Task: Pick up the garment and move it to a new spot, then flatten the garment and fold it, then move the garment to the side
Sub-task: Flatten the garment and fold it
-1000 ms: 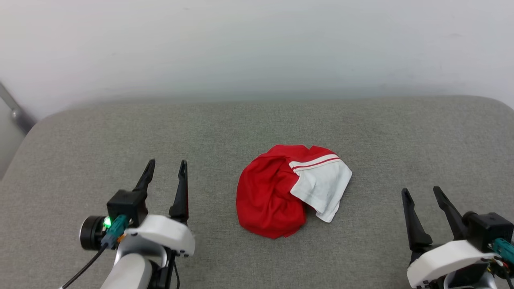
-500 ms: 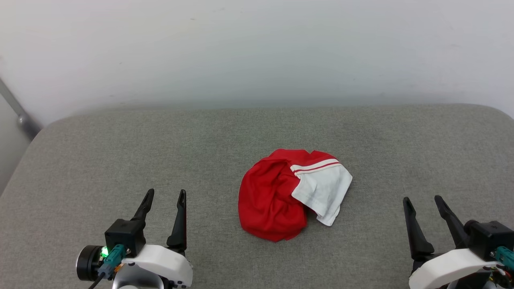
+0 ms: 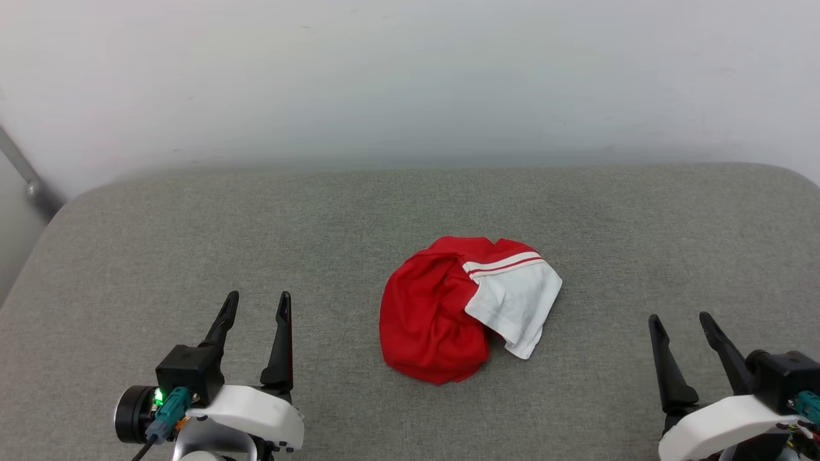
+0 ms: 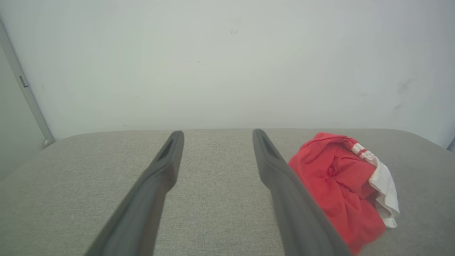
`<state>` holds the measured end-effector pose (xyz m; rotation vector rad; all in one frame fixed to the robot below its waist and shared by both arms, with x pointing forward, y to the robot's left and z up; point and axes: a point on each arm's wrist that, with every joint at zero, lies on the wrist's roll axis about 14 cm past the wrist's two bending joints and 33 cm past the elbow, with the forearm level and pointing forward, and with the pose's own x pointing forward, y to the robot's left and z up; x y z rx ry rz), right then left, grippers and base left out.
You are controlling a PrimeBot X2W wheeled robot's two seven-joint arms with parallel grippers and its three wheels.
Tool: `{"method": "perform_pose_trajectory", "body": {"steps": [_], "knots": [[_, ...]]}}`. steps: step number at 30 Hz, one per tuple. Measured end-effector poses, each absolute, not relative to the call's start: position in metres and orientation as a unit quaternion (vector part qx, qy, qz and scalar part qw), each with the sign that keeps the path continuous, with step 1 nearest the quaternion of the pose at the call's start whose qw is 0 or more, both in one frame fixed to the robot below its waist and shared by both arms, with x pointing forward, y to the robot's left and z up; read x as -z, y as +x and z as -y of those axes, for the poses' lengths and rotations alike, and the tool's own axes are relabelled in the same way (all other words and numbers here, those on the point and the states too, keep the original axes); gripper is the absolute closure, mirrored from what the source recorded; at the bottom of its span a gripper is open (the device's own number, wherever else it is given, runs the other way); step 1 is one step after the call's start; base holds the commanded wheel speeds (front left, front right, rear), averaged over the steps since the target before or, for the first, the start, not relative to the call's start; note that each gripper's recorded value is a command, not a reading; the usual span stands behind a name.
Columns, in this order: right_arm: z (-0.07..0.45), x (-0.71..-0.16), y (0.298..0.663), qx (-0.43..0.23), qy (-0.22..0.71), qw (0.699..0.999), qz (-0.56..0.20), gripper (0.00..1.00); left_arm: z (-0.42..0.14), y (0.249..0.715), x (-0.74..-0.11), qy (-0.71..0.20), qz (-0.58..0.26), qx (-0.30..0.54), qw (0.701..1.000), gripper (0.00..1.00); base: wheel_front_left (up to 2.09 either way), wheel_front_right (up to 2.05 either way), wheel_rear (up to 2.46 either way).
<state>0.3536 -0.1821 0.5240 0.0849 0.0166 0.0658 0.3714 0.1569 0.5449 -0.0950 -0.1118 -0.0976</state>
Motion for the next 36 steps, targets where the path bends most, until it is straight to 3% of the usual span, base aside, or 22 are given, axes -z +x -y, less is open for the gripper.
{"method": "perform_pose_trajectory", "body": {"steps": [7,12,16,17,18,25,34,35,36], "knots": [[0.204,-0.518,0.366,-0.003,0.043,0.998,-0.05,0.0,-0.161,0.372,-0.55,-0.053,0.068,0.04,0.995,0.0,0.0,0.0,0.0],[0.206,-0.485,0.381,-0.002,0.042,0.983,-0.181,0.0,-0.165,0.379,-0.559,-0.058,0.084,0.033,0.994,0.0,0.0,0.0,0.0],[0.184,-0.465,0.394,-0.044,0.03,0.959,-0.279,0.0,-0.169,0.383,-0.558,-0.06,0.087,0.024,0.994,0.0,0.0,0.0,0.0],[0.148,-0.447,0.399,-0.104,0.027,0.931,-0.349,0.0,-0.177,0.386,-0.553,-0.06,0.085,0.013,0.994,0.0,0.0,0.0,0.0],[0.139,-0.441,0.399,-0.117,0.024,0.924,-0.364,0.0,-0.178,0.386,-0.551,-0.06,0.083,0.011,0.995,0.0,0.0,0.0,0.0],[0.098,-0.407,0.405,-0.182,0.017,0.885,-0.429,0.0,-0.19,0.39,-0.537,-0.061,0.067,-0.011,0.996,0.0,0.0,0.0,0.0],[0.08,-0.369,0.404,-0.204,0.028,0.852,-0.481,0.0,-0.195,0.395,-0.52,-0.064,0.047,-0.023,0.997,0.0,0.0,0.0,0.0],[0.08,-0.368,0.404,-0.204,0.03,0.852,-0.481,0.1,-0.194,0.395,-0.52,-0.065,0.046,-0.022,0.997,0.0,0.0,0.0,0.0],[0.08,-0.367,0.404,-0.204,0.03,0.851,-0.482,0.6,-0.194,0.396,-0.52,-0.065,0.047,-0.022,0.996,0.0,0.0,0.0,0.0]]}}
